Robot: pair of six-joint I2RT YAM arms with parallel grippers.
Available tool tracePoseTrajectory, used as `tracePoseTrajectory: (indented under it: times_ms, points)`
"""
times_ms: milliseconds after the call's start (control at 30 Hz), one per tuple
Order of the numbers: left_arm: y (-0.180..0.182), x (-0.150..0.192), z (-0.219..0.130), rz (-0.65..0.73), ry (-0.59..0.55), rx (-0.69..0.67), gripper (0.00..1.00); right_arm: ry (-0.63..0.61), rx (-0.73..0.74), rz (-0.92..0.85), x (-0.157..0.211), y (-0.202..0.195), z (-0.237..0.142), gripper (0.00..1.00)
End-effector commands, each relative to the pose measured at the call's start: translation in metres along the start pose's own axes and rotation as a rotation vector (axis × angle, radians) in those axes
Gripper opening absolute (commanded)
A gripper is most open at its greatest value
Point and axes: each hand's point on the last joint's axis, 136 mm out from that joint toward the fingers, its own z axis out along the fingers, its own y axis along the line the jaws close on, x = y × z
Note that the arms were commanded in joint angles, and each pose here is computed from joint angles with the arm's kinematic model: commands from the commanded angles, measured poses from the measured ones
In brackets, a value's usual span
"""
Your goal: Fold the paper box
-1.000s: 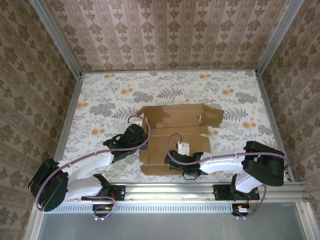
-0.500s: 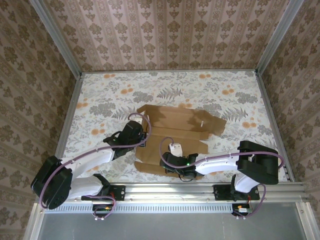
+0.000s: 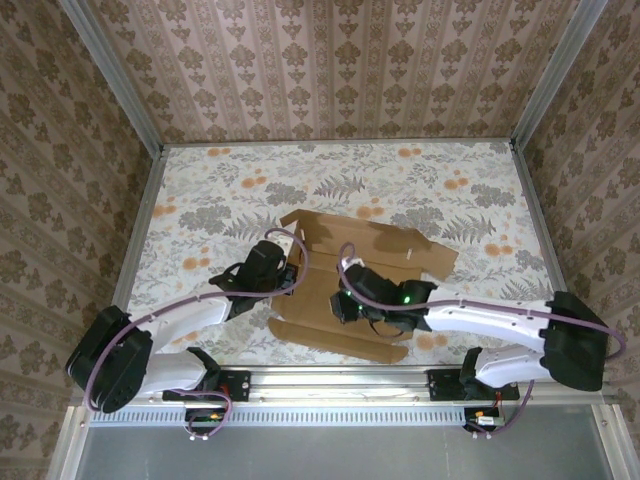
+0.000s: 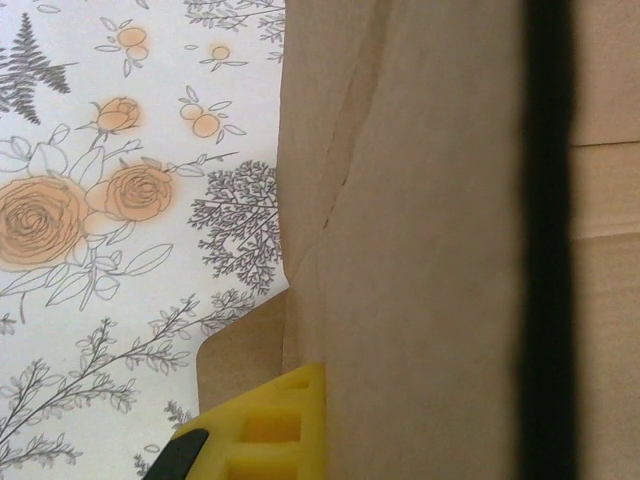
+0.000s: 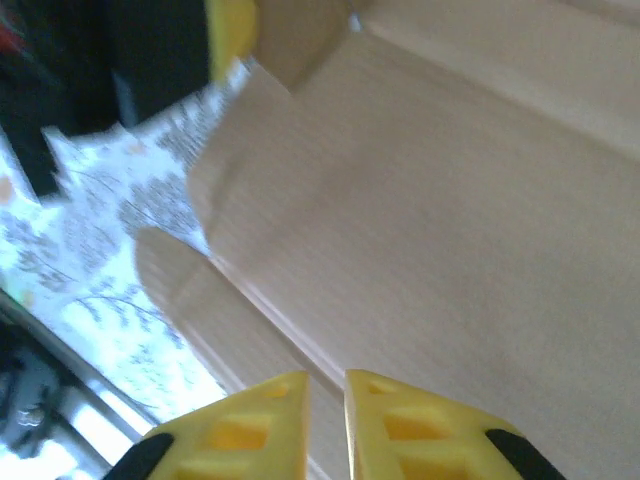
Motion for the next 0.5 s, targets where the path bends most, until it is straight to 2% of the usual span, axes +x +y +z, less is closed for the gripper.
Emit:
tracePoseTrajectory:
  times_ms: [0, 267, 467]
  points:
    - [0.005, 0.049, 0.006, 0.044, 0.168, 0.021, 0.0, 0.037, -0.059, -0.109, -0.023, 0.012, -0.035, 0.26]
    - [-0.001, 0.043, 0.007, 0.092, 0.153, 0.082, 0.0, -0.069, -0.001, -0.083, -0.121, 0.012, -0.081, 0.43]
    - [-0.008, 0.04, 0.007, 0.111, 0.127, 0.133, 0.0, -0.082, 0.156, -0.052, -0.178, -0.001, -0.078, 0.59]
